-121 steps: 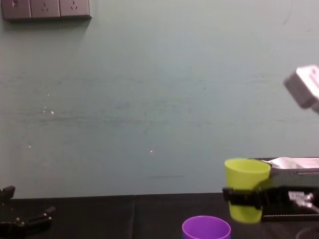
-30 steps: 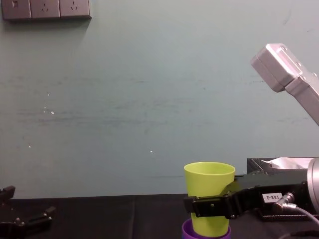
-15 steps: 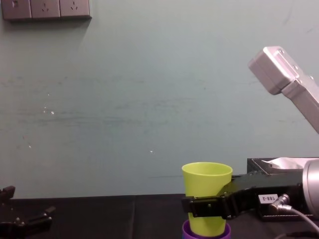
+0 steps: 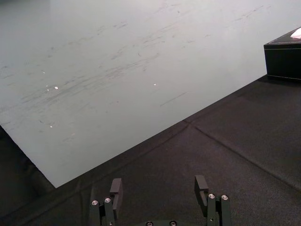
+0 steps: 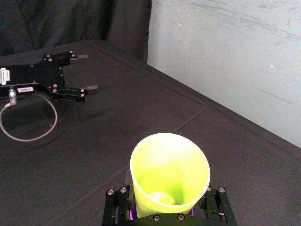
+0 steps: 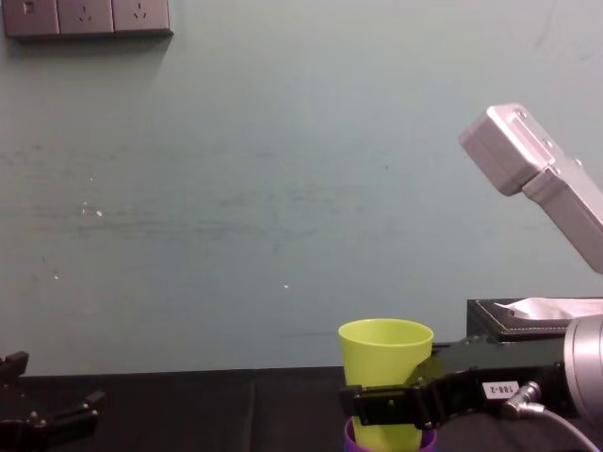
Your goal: Stack the three plastic cups sequentially using one hand.
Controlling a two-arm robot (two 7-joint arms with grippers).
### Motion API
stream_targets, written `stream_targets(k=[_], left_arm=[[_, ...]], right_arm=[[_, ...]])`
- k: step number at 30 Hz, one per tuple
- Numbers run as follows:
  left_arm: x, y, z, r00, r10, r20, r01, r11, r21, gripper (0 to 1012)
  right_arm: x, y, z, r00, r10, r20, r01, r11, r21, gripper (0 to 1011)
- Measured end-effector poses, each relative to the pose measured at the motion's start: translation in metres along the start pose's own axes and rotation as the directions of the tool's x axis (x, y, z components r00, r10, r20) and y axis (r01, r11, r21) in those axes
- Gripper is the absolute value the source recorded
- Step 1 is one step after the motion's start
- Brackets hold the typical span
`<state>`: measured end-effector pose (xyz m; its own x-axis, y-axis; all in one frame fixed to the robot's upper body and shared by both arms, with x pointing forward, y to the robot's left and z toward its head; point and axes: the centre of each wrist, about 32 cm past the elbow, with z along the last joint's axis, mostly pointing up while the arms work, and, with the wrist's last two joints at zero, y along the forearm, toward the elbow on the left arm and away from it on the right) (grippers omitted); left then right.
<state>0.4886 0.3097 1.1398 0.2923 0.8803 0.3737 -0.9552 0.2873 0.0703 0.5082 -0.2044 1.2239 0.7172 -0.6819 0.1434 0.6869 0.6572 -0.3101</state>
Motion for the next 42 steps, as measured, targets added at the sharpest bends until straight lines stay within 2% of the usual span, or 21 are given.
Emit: stream_targets(k=[12,26,35,38,42], left_arm=[[0.0,0.0,0.0,1.0,0.0,0.0,0.0,1.0,0.0,1000],[0.0,0.0,0.0,1.0,0.0,0.0,0.0,1.0,0.0,1000],[0.0,0.0,0.0,1.0,0.0,0.0,0.0,1.0,0.0,1000],[0.0,0.0,0.0,1.0,0.0,0.0,0.0,1.0,0.0,1000],[0.0,0.0,0.0,1.0,0.0,0.0,0.0,1.0,0.0,1000]], right_arm=[[0.0007,0.0048,-0.0047,1.0,-0.006,0.02,0.006,1.0,-0.014,736],[0.0003,0.0071,-0.0074,1.0,-0.006,0.019,0.007,1.0,-0.023,736],[0.0003,0.0068,-0.007,1.0,-0.006,0.019,0.006,1.0,-0.022,956],[0.0002,0.0067,-0.007,1.0,-0.006,0.019,0.006,1.0,-0.022,1003],[0.0002,0.0066,-0.0069,1.0,-0.006,0.019,0.006,1.0,-0.022,1003]])
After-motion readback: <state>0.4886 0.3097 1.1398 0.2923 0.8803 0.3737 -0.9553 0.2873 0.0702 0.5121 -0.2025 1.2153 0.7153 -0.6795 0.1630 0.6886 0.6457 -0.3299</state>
